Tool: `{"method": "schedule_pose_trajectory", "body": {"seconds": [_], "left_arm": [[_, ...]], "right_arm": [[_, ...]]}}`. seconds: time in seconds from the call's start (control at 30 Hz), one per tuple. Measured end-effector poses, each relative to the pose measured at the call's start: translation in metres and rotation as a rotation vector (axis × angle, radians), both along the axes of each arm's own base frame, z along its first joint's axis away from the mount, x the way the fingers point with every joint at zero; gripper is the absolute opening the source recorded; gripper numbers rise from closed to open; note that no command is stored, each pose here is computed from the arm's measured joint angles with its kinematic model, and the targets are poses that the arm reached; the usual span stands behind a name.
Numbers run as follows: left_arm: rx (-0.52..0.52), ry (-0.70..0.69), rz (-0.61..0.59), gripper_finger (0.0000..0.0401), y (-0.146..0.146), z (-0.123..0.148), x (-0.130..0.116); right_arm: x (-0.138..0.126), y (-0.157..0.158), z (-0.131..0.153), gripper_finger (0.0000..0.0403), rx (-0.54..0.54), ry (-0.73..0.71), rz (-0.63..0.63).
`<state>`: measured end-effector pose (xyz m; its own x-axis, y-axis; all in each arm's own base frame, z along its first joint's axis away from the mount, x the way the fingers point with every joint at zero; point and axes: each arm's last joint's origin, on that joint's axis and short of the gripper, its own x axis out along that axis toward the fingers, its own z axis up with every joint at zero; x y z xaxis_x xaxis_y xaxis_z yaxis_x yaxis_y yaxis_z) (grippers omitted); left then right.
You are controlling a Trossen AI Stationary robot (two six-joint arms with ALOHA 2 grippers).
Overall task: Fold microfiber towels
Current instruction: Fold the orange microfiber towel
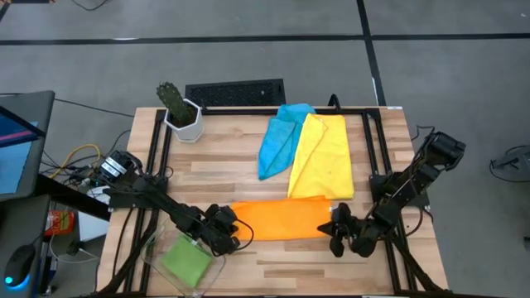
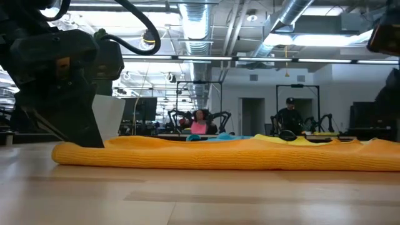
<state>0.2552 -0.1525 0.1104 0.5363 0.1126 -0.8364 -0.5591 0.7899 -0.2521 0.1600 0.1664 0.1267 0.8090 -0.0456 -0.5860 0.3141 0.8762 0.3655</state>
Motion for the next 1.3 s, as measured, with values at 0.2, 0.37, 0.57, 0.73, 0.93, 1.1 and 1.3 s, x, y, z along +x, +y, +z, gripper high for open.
{"method": "schedule_pose_trajectory", "body": {"seconds": [0.2,0.37,0.57,0.73,0.93,1.1,1.3], "left_arm": [[0.005,-0.007,0.022,0.0,0.005,0.0,0.003],[0.011,-0.004,0.059,0.0,0.015,-0.001,0.008],[0.03,0.008,0.049,0.0,0.024,-0.001,0.012],[0.053,0.034,0.008,0.0,0.036,-0.002,0.018],[0.066,0.023,0.02,0.0,0.053,0.01,0.021],[0.088,-0.03,0.014,0.0,0.063,0.038,0.016],[0.067,-0.132,0.051,0.0,0.061,0.058,0.013]], "right_arm": [[0.005,0.007,-0.012,0.0013,-0.021,-0.014,0.015],[0.004,0.012,-0.037,0.0017,-0.016,0.053,0.018],[0.004,0.013,-0.048,0.0026,0.01,0.064,-0.043],[0.012,-0.002,-0.043,0.0015,-0.08,0.08,-0.057],[0.022,-0.021,-0.024,0.0024,-0.125,0.053,-0.122],[0.023,-0.023,-0.001,0.002,-0.156,-0.022,-0.079],[0.012,-0.012,0.013,0.0015,-0.104,-0.082,-0.026]]}}
